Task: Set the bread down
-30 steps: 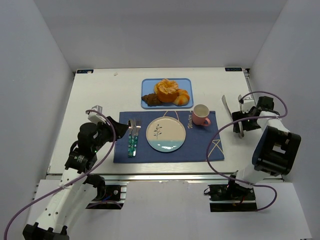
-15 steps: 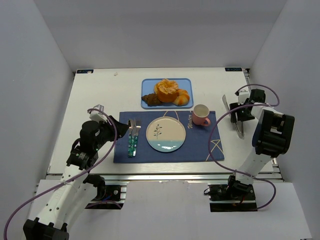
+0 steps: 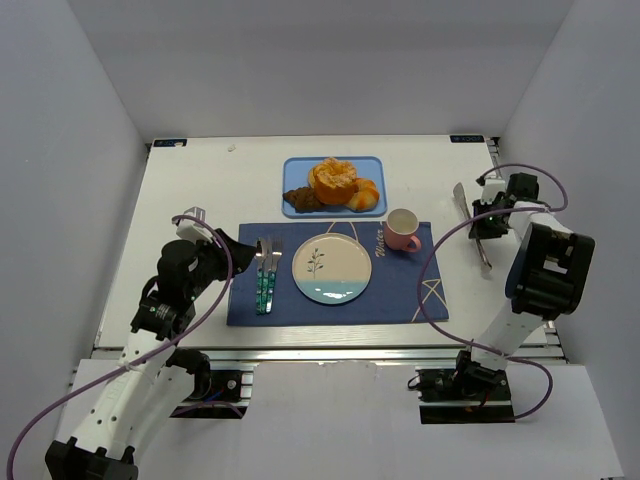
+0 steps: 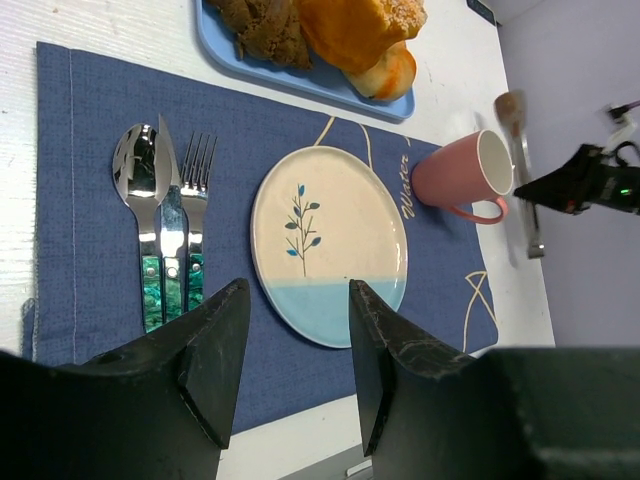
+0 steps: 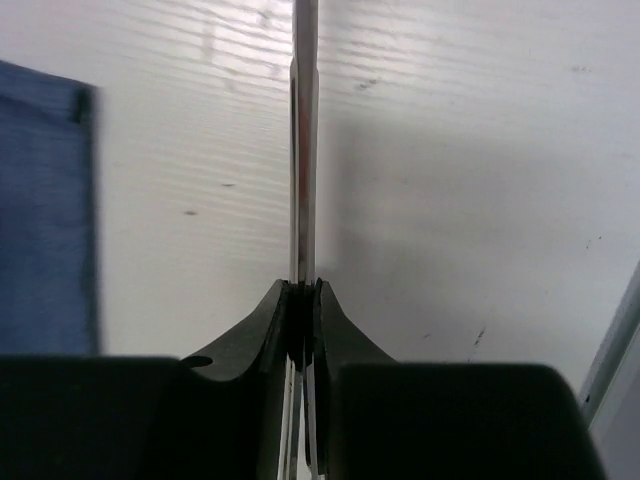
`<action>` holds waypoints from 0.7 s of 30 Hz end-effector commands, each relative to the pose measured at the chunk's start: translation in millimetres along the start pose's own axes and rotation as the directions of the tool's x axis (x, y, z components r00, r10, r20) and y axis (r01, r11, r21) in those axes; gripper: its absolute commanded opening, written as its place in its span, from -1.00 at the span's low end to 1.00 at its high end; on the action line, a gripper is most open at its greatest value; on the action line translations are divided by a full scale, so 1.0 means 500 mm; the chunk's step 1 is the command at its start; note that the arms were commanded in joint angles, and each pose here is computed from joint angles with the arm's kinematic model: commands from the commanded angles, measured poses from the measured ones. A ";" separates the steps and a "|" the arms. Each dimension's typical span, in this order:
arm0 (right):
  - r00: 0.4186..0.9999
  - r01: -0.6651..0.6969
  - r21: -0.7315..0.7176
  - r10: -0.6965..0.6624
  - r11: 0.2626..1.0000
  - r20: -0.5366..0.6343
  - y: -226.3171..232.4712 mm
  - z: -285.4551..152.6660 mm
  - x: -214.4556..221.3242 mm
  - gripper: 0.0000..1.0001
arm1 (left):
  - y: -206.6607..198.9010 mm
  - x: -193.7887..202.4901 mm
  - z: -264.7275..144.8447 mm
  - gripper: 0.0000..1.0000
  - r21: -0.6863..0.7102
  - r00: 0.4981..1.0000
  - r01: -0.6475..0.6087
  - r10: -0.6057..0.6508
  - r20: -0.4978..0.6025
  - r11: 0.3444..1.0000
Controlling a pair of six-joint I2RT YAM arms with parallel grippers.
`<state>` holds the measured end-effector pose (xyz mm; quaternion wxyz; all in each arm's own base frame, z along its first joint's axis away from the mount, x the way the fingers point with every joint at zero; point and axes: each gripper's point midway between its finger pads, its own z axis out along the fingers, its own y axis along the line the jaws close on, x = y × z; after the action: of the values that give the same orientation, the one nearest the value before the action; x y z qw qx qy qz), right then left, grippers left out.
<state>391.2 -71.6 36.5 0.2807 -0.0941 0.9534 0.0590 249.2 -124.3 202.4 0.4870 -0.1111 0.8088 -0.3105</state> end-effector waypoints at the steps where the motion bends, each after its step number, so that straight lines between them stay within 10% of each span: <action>1: 0.972 0.030 -0.085 -0.009 0.996 0.236 0.046 -0.132 -0.164 -0.73 | -0.023 -0.035 -0.014 0.08 0.020 0.999 -0.012 0.011 0.048 1.000; 8: 0.935 0.069 -0.275 0.034 0.959 0.352 0.168 -0.221 -0.296 -0.19 | -0.031 -0.039 -0.011 0.08 0.039 0.998 0.002 -0.004 0.056 0.999; 21: 0.933 0.091 -0.507 0.104 0.857 0.345 0.363 -0.203 -0.407 -0.04 | -0.037 -0.052 -0.017 0.09 0.026 0.998 0.007 -0.008 0.059 1.000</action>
<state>459.4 97.5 219.0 0.4046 -0.1513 0.8544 0.2887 250.2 -124.7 217.0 0.4966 -0.1126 0.8001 -0.3171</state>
